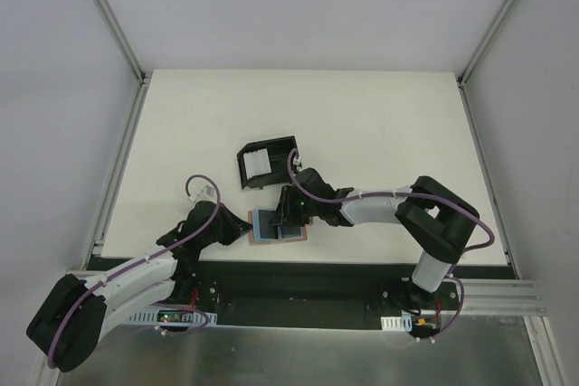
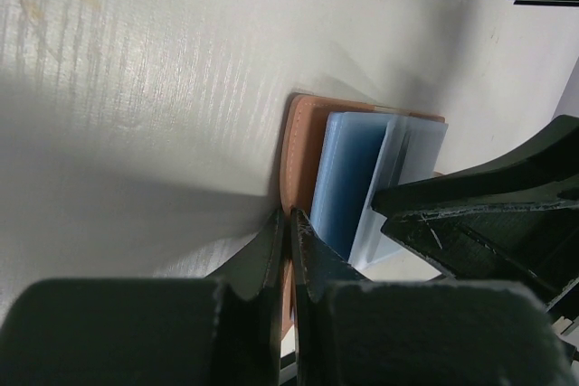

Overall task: Put the credit cards into the card holder
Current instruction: Insert the credit card into the card holder.

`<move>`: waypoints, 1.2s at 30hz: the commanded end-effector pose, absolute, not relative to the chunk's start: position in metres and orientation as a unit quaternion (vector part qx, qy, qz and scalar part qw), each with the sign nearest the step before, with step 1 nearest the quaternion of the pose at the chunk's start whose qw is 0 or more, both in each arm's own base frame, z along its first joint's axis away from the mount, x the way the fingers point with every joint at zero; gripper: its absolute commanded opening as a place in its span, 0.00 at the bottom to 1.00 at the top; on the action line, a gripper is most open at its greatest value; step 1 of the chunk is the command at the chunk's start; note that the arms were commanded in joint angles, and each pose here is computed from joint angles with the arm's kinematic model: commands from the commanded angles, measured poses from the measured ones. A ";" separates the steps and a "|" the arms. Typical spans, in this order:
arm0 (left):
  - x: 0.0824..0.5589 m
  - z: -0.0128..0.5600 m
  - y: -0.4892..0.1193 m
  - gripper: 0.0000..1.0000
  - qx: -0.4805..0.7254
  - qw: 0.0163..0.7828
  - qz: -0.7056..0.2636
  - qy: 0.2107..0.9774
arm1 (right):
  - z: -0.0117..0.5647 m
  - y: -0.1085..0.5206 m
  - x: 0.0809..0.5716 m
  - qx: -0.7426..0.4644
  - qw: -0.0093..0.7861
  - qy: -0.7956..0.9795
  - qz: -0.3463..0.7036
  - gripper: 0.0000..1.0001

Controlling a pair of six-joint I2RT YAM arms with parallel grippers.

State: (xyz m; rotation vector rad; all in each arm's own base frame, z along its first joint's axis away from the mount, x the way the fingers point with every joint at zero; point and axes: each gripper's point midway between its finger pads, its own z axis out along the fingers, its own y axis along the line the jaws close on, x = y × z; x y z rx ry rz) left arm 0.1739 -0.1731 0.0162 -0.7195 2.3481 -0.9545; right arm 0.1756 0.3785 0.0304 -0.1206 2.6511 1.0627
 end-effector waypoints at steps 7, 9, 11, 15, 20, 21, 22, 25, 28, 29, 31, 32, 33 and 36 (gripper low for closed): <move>0.162 -0.003 -0.163 0.00 -0.267 0.234 -0.327 0.876 | 0.045 0.398 0.172 -0.080 0.137 0.909 0.385 0.34; 0.161 -0.004 -0.163 0.00 -0.267 0.234 -0.326 0.876 | 0.045 0.397 0.172 -0.080 0.142 0.910 0.382 0.34; 0.162 -0.003 -0.163 0.00 -0.267 0.234 -0.327 0.876 | 0.043 0.392 0.174 -0.075 0.147 0.914 0.371 0.34; 0.161 -0.004 -0.163 0.00 -0.268 0.233 -0.327 0.876 | 0.044 0.380 0.177 -0.075 0.169 0.919 0.348 0.34; 0.162 -0.004 -0.163 0.00 -0.269 0.235 -0.327 0.875 | 0.042 0.373 0.179 -0.081 0.177 0.925 0.325 0.34; 0.162 -0.004 -0.162 0.00 -0.269 0.236 -0.327 0.875 | 0.042 0.373 0.179 -0.081 0.177 0.926 0.325 0.34; 0.162 -0.004 -0.162 0.00 -0.269 0.235 -0.326 0.875 | 0.041 0.374 0.178 -0.082 0.175 0.926 0.324 0.34; 0.161 -0.004 -0.162 0.00 -0.268 0.235 -0.326 0.875 | 0.037 0.378 0.175 -0.085 0.162 0.928 0.324 0.35; 0.161 -0.005 -0.162 0.00 -0.268 0.235 -0.326 0.876 | 0.035 0.382 0.172 -0.093 0.155 0.928 0.325 0.35; 0.161 -0.005 -0.162 0.00 -0.268 0.235 -0.326 0.876 | 0.036 0.384 0.171 -0.096 0.153 0.927 0.328 0.35; 0.161 -0.004 -0.163 0.00 -0.267 0.235 -0.326 0.876 | 0.038 0.388 0.170 -0.101 0.147 0.925 0.335 0.35; 0.162 -0.004 -0.162 0.00 -0.268 0.236 -0.326 0.875 | 0.039 0.390 0.170 -0.103 0.145 0.924 0.339 0.35; 0.162 -0.004 -0.163 0.00 -0.269 0.235 -0.326 0.875 | 0.038 0.392 0.168 -0.105 0.142 0.924 0.340 0.35; 0.162 -0.004 -0.163 0.00 -0.269 0.235 -0.326 0.875 | 0.040 0.397 0.167 -0.110 0.140 0.921 0.346 0.35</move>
